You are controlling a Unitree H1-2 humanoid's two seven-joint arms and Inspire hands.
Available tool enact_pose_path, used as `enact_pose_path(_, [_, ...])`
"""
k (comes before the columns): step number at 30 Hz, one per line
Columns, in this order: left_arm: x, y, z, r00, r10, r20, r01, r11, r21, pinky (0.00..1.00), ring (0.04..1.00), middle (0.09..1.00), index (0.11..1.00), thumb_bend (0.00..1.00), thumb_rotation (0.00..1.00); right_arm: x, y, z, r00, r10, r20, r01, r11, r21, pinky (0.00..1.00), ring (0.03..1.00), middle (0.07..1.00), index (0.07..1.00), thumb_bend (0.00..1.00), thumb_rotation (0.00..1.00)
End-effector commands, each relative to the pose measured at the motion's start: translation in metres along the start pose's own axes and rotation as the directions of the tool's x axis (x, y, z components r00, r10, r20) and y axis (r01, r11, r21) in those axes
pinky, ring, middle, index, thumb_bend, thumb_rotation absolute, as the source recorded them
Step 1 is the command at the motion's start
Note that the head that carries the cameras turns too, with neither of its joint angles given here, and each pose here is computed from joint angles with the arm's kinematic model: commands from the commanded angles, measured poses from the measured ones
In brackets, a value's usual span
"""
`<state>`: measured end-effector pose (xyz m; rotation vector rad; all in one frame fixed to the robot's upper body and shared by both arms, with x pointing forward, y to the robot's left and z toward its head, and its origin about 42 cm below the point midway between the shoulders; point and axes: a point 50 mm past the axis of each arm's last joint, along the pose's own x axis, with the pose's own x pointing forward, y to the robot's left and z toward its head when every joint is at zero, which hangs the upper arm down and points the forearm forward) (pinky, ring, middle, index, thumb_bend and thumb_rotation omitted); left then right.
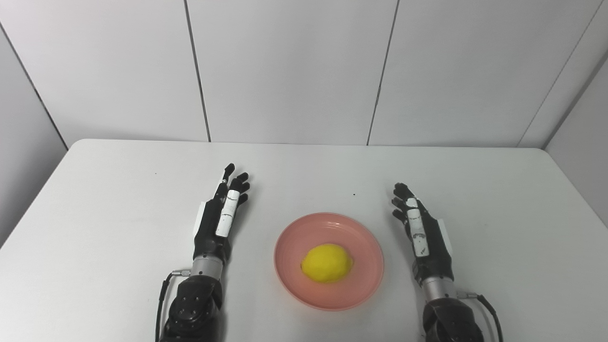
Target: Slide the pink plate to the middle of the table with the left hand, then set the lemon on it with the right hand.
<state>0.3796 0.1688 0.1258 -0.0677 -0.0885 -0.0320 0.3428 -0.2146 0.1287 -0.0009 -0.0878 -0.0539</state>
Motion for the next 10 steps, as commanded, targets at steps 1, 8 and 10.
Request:
enact_pose_path(1, [0.0078,0.0023,0.0106,0.998,0.025,0.065,-0.025,1.000,0.009,0.90,0.888,0.889,0.934,0.80,0.89,0.0129,0.0028,0.0174,0.996,0.008,0.090,-0.009,1.000,0.006,0.93,0.917,0.910,0.868,0.80,1.00])
enact_pose_path(8, [0.0039,0.0012,0.0077,0.997,0.044,0.059,-0.044,0.999,0.005,0.87,0.873,0.877,0.917,0.82,0.88,0.0152,0.0062,0.0126,0.999,0.029,0.042,-0.030,0.999,0.034,0.94,0.951,0.935,0.894,0.79,1.00])
enact_pose_path(10, [0.0028,0.0006,0.0066,0.998,0.046,0.051,-0.046,0.999,-0.003,0.87,0.873,0.878,0.917,0.82,0.88,0.0148,0.0065,0.0104,0.999,0.035,0.031,-0.036,0.999,0.036,0.93,0.954,0.939,0.897,0.80,1.00])
